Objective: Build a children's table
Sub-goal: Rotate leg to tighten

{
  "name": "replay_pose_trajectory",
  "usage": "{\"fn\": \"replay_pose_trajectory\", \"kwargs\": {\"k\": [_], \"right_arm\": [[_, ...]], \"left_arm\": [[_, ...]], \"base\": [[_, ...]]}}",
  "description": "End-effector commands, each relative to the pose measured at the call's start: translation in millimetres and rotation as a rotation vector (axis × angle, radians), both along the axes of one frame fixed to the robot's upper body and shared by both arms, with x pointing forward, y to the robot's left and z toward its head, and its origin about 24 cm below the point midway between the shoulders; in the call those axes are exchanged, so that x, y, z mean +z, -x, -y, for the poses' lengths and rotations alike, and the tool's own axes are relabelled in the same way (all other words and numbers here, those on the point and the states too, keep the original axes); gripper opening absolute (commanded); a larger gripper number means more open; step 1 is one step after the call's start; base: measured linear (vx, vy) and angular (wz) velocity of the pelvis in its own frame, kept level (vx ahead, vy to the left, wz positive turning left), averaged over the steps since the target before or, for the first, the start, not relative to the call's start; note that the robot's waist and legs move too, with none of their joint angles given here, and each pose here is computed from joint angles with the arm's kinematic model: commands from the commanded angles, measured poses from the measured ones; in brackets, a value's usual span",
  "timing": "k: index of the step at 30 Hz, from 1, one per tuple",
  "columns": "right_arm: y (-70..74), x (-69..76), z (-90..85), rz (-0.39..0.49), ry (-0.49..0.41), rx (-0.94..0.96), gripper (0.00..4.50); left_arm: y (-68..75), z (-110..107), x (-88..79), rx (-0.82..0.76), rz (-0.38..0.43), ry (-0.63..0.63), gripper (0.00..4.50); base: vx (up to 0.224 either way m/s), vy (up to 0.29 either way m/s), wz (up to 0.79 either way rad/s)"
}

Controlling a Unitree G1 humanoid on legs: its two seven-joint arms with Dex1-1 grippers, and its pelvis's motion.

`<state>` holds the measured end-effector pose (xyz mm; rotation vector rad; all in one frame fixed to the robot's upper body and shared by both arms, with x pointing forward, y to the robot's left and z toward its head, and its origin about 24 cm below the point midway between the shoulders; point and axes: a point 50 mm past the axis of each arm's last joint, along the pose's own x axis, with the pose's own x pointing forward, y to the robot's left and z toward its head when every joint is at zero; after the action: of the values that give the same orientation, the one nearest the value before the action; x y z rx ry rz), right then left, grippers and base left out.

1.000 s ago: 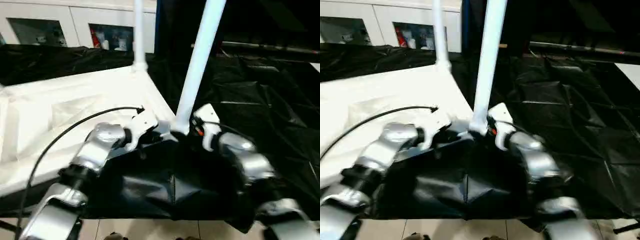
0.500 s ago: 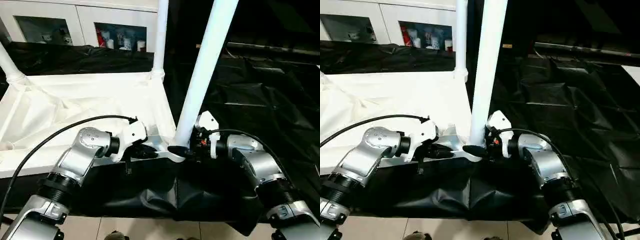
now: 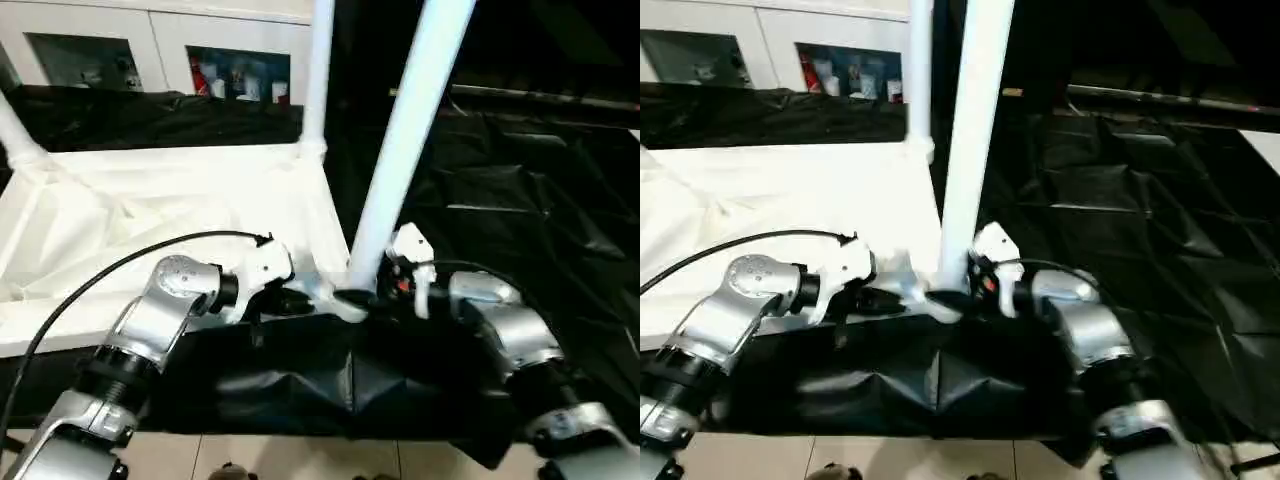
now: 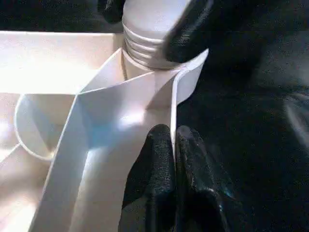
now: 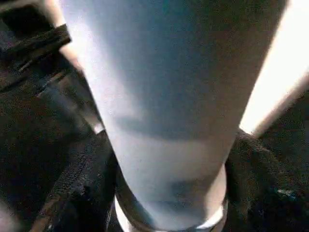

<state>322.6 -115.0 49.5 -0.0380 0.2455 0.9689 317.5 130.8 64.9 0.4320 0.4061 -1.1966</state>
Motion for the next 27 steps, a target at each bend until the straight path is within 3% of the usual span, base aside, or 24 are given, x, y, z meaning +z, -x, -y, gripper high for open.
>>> {"fn": "replay_pose_trajectory", "kwargs": {"k": [1, 5, 9, 12, 13, 16, 22, 27], "right_arm": [[-7.8, -13.0, 5.0, -0.062, 0.006, -0.232, 2.69], [-11.2, -21.0, -8.7, -0.115, -0.016, -0.417, 2.68], [-11.0, -18.7, -31.1, -0.093, -0.016, -0.4, 2.68], [-12.2, -15.3, -34.5, -0.079, -0.032, -0.388, 2.68], [-13.6, -11.8, -34.7, -0.065, -0.045, -0.381, 3.03], [-15.4, -7.2, -32.0, -0.068, -0.071, -0.366, 3.38], [-9.5, 6.1, -11.3, 0.011, 0.025, -0.112, 3.86], [2.9, 13.4, 5.5, 0.036, 0.058, 0.101, 3.86]], "left_arm": [[-2.8, 16, -12.2, 0.078, -0.022, 0.032, 0.0], [-12.4, 35, -14.9, 0.181, -0.008, 0.041, 0.0], [-14.9, 55, -15.0, 0.188, -0.016, 0.059, 0.0], [-15.5, 56, -14.2, 0.179, -0.016, 0.059, 0.0], [-16.2, 54, -13.4, 0.175, -0.01, 0.052, 0.0], [-16.0, 49, -12.7, 0.16, -0.006, 0.046, 0.0], [-8.6, 30, -11.6, 0.072, -0.005, 0.045, 0.0], [2.6, 19, -8.9, -0.051, -0.033, 0.062, 0.0]], "base": [[0.0, 0.0, 0.0], [0.0, 0.0, 0.0], [0.0, 0.0, 0.0], [0.0, 0.0, 0.0], [0.0, 0.0, 0.0], [0.0, 0.0, 0.0], [0.0, 0.0, 0.0], [0.0, 0.0, 0.0]]}}
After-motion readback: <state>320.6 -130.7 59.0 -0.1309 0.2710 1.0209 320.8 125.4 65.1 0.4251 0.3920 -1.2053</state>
